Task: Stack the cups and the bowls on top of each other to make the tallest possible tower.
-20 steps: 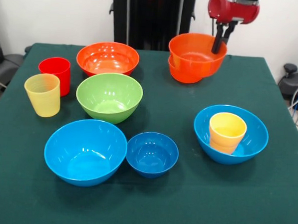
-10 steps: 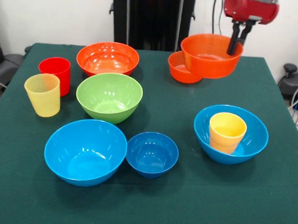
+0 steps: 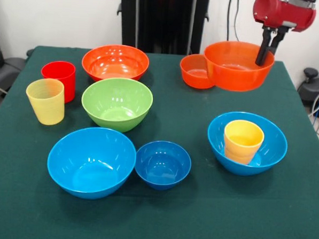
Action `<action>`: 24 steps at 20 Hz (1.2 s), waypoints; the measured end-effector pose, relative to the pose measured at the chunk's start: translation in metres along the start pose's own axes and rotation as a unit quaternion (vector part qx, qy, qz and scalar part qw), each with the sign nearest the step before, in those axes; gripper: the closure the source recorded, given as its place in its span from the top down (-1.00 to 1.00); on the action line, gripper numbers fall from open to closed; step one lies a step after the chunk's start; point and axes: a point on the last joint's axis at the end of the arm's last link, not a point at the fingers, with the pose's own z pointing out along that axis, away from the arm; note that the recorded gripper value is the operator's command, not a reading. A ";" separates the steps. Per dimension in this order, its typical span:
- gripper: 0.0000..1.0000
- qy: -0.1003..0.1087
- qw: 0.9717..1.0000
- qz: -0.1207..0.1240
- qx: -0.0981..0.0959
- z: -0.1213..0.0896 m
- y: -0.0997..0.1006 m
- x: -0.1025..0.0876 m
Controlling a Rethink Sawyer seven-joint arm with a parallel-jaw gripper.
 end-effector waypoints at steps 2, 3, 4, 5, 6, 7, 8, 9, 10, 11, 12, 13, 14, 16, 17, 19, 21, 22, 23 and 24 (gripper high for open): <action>-1.00 -0.003 1.000 0.002 0.002 0.002 -0.004 -0.004; -1.00 -0.004 1.000 0.004 0.003 0.003 -0.006 -0.007; -1.00 -0.005 1.000 0.005 0.003 0.004 -0.008 -0.008; -1.00 -0.006 1.000 0.006 0.004 0.004 -0.010 -0.010; -1.00 -0.008 1.000 0.008 0.006 0.006 -0.014 -0.013; -1.00 -0.010 1.000 0.010 0.007 0.008 -0.017 -0.017; -1.00 -0.011 1.000 0.011 0.007 0.009 -0.018 -0.018; -1.00 -0.011 1.000 0.012 0.007 0.010 -0.020 -0.019; -1.00 -0.012 1.000 0.016 0.008 0.014 -0.024 -0.023; -1.00 -0.012 1.000 0.019 0.008 0.016 -0.026 -0.024; -1.00 -0.012 1.000 0.021 0.008 0.018 -0.028 -0.026; -1.00 -0.012 1.000 0.023 0.008 0.020 -0.030 -0.027; -1.00 -0.012 0.999 0.029 0.008 0.024 -0.035 -0.029; -1.00 -0.012 0.999 0.034 0.007 0.029 -0.039 -0.032; -1.00 -0.011 0.999 0.037 0.006 0.031 -0.039 -0.033; -1.00 -0.008 0.999 0.042 0.004 0.037 -0.040 -0.035; -1.00 -0.006 0.999 0.045 0.002 0.040 -0.039 -0.036; -1.00 -0.004 0.999 0.047 0.000 0.043 -0.039 -0.037; -1.00 0.002 0.999 0.049 -0.003 0.049 -0.037 -0.040; -1.00 0.005 0.999 0.049 -0.003 0.052 -0.036 -0.040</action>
